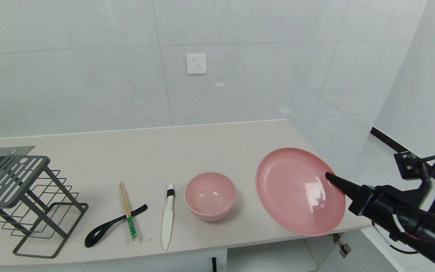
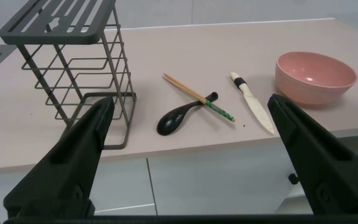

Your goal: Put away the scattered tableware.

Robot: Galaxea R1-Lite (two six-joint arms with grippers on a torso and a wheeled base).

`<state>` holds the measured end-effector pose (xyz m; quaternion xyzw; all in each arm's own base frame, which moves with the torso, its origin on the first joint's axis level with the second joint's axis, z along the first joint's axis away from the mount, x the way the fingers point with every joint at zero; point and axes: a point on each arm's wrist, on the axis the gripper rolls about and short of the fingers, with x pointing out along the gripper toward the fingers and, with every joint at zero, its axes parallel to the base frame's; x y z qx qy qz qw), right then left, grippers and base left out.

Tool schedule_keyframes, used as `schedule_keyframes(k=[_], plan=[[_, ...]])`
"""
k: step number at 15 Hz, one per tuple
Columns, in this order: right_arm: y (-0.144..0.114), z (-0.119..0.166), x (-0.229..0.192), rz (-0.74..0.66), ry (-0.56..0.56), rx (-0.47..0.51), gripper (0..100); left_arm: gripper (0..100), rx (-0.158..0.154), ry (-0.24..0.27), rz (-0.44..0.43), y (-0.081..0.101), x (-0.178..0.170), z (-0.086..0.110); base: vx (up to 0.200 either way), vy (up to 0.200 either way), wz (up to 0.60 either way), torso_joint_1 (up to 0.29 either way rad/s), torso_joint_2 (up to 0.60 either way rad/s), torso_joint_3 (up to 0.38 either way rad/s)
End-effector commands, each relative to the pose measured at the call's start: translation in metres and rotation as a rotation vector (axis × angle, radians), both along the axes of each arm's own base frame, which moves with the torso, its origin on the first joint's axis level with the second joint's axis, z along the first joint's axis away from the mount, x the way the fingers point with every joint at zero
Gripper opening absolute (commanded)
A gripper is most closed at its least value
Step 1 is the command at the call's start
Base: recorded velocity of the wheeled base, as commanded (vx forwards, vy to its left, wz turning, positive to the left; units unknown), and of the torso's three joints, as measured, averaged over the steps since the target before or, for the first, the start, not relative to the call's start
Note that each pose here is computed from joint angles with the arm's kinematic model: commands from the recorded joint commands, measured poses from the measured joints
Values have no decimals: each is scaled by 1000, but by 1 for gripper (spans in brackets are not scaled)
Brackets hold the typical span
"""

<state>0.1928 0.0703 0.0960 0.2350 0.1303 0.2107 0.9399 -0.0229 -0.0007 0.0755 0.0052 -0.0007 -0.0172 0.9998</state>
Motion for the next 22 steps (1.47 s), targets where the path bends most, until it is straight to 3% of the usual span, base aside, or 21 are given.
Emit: schedule_keyframes(k=[1, 5, 6, 7, 8, 9, 10, 11, 12, 14, 15, 17, 18, 19, 20, 22], plan=[[-3, 15, -18, 16, -65, 25, 0, 100, 0, 0, -1, 0, 0, 0, 0, 0, 0, 0, 0, 0], [-3, 31, -31, -7, -146, 34, 0, 100, 2, -3, -18, 0, 0, 1, 0, 0, 0, 0, 0, 0], [-6, 37, -35, -13, -185, 33, 0, 100, 12, -51, -20, 0, 0, 5, 0, 0, 0, 0, 0, 0], [-8, 42, -39, -14, -221, 31, 0, 100, 34, -195, -18, 0, -2, 20, 0, 0, 0, 0, 0, 0], [-11, 52, -44, -21, -282, 34, 0, 100, 85, -326, -13, -1, -5, 33, 0, 0, 0, 0, 0, 0], [-12, 56, -44, -30, -298, 38, 0, 100, 87, -322, -27, -1, -5, 32, 0, 0, 0, 0, 0, 0], [-14, 57, -44, -37, -296, 34, 0, 100, 64, -302, -73, -2, -5, 34, 0, 0, 0, 0, 0, 0], [-14, 56, -45, -41, -291, 31, 0, 100, -18, -243, -117, -2, -5, 51, 0, 0, 0, 0, 0, 0], [-15, 56, -45, -41, -288, 30, 0, 100, -78, -179, -168, -1, -4, 76, 0, 0, 0, 0, 0, 0], [-15, 55, -44, -47, -284, 26, 0, 100, -123, -44, -330, -2, 4, 112, 0, 0, 0, 0, 0, 0], [-16, 55, -45, -49, -284, 26, 0, 100, -131, 4, -380, -3, 10, 118, 0, 0, 0, 0, 0, 0], [-17, 54, -46, -54, -288, -13, 0, 100, -109, 158, -479, -10, 39, 118, 0, 0, 0, 0, 0, 0], [-18, 55, -46, -61, -299, -24, 0, 100, -81, 199, -509, -13, 48, 116, 0, 0, 0, 0, 0, 0], [-20, 57, -48, -68, -315, -34, 0, 100, -22, 274, -541, -17, 63, 111, 0, 0, 0, 0, 0, 0], [-21, 59, -51, -71, -321, -32, 0, 100, 5, 309, -561, -20, 70, 106, 0, 0, 0, 0, 0, 0], [-23, 61, -55, -72, -317, -35, 0, 100, 15, 361, -574, -23, 79, 98, 0, 0, 0, 0, 0, 0]])
